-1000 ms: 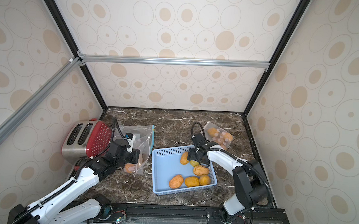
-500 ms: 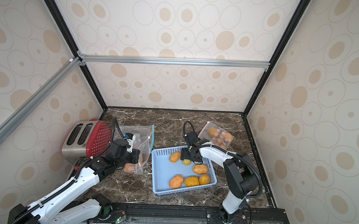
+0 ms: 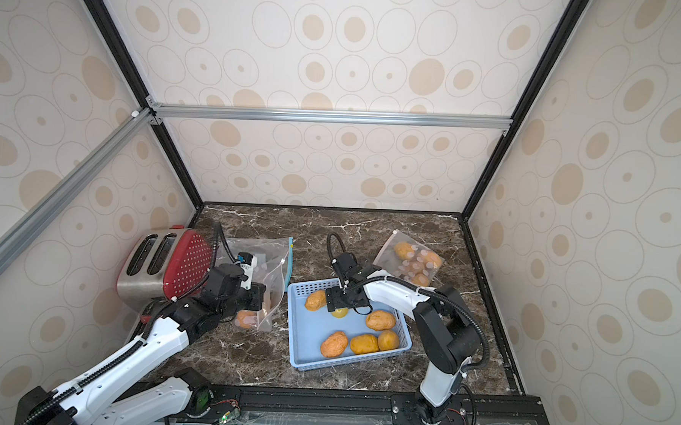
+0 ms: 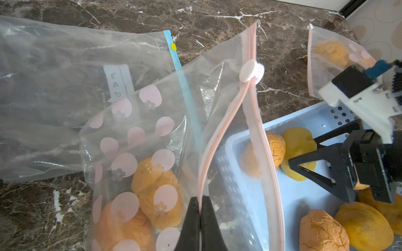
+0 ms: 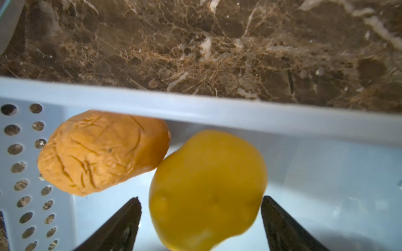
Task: Put the potatoes into a zipper bag and zip it
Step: Move the potato into the basket, then pick up the potato from the basket.
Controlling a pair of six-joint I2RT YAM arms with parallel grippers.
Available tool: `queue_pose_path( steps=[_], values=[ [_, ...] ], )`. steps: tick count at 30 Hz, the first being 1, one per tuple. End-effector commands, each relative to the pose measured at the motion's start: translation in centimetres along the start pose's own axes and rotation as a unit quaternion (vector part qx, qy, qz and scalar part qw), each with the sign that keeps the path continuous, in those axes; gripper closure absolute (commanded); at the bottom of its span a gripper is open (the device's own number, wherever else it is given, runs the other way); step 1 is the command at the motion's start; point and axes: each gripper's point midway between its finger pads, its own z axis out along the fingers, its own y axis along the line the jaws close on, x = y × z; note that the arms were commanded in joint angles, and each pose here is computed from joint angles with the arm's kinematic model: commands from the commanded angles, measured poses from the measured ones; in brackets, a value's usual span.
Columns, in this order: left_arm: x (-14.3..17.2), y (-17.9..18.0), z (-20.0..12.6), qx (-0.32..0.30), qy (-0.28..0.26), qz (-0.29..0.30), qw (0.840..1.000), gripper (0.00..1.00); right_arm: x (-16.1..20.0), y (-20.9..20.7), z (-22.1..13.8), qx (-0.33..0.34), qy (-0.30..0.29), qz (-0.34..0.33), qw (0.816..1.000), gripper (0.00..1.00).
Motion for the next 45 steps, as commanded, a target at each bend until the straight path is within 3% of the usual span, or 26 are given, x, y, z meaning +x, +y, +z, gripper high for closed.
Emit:
queue_pose_path(
  steps=[1,10,22,30,45],
  values=[
    [0.2,0.4,0.0,-0.008,0.006,-0.002,1.000,1.00,-0.6,-1.0,-0.5,0.033,-0.008,-0.012,0.999,0.10],
    [0.3,0.5,0.1,-0.009,0.007,-0.002,1.000,1.00,-1.2,-1.0,0.2,0.032,-0.020,0.037,0.999,0.07],
    [0.3,0.4,0.1,-0.009,0.008,-0.002,1.000,1.00,-0.8,-3.9,0.0,0.100,-0.022,0.041,0.994,0.00],
    [0.3,0.5,0.2,-0.010,0.009,-0.002,1.000,1.00,-0.5,-2.3,-0.9,0.042,-0.032,0.029,0.998,0.00],
    [0.4,0.4,0.2,-0.008,0.009,-0.003,1.000,1.00,-1.7,-3.1,-0.8,0.024,-0.074,0.167,0.983,0.01]
  ],
)
